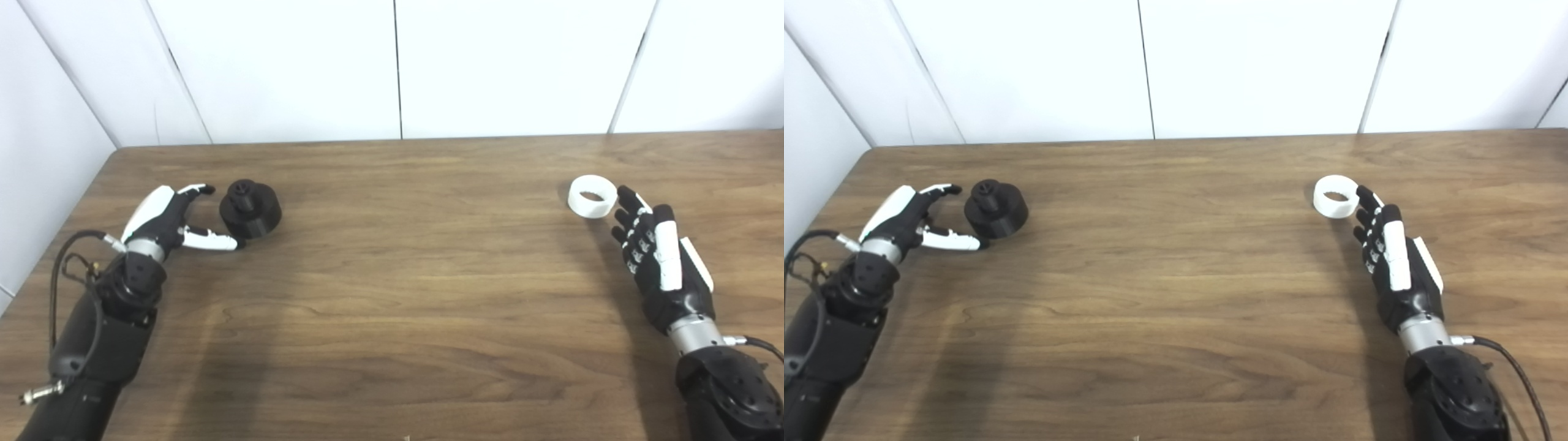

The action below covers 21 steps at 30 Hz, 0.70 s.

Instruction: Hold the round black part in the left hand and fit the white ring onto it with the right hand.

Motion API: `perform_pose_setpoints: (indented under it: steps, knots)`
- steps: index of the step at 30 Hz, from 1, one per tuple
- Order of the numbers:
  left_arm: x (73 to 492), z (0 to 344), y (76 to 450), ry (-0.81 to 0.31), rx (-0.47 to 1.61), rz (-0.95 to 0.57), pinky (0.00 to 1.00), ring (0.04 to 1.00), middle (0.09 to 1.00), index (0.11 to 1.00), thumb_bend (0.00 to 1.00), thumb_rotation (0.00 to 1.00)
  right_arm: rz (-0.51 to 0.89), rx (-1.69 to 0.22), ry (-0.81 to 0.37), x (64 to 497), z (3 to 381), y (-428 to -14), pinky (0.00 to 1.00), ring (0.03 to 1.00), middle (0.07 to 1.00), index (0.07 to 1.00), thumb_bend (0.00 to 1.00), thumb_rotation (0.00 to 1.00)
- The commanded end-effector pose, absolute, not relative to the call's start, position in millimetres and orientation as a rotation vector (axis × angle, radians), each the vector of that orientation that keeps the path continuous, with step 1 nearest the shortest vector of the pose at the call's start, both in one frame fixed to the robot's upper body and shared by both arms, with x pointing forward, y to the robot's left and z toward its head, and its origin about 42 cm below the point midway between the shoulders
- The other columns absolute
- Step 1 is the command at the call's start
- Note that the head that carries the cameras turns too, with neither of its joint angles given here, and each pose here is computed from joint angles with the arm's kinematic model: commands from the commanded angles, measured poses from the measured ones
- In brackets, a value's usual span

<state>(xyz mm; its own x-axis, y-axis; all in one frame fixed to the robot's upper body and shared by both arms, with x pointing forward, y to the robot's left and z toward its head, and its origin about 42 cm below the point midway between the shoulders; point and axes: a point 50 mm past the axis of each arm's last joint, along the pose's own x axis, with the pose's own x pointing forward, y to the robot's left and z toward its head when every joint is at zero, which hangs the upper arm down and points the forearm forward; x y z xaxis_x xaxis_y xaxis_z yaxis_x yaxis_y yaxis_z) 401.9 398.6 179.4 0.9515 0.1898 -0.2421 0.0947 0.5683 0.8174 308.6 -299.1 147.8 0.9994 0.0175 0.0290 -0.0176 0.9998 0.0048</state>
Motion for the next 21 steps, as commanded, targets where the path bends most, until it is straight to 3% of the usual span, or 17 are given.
perform_pose_setpoints:
  steps: [1,21]
  knots:
    - [416.7,209.9,407.3,0.261,0.995,0.09,0.89,0.985,0.951,0.861,1.0,0.24,0.039,-0.017,-0.136,315.1,170.9,-300.0,1.0,1.0,0.996,0.949,0.68,1.0]
    - [422.1,216.1,387.1,0.211,0.969,0.059,0.91,1.0,0.959,0.877,0.98,0.26,0.026,-0.027,-0.124,310.6,167.0,-299.1,1.0,1.0,0.986,0.955,0.67,1.0]
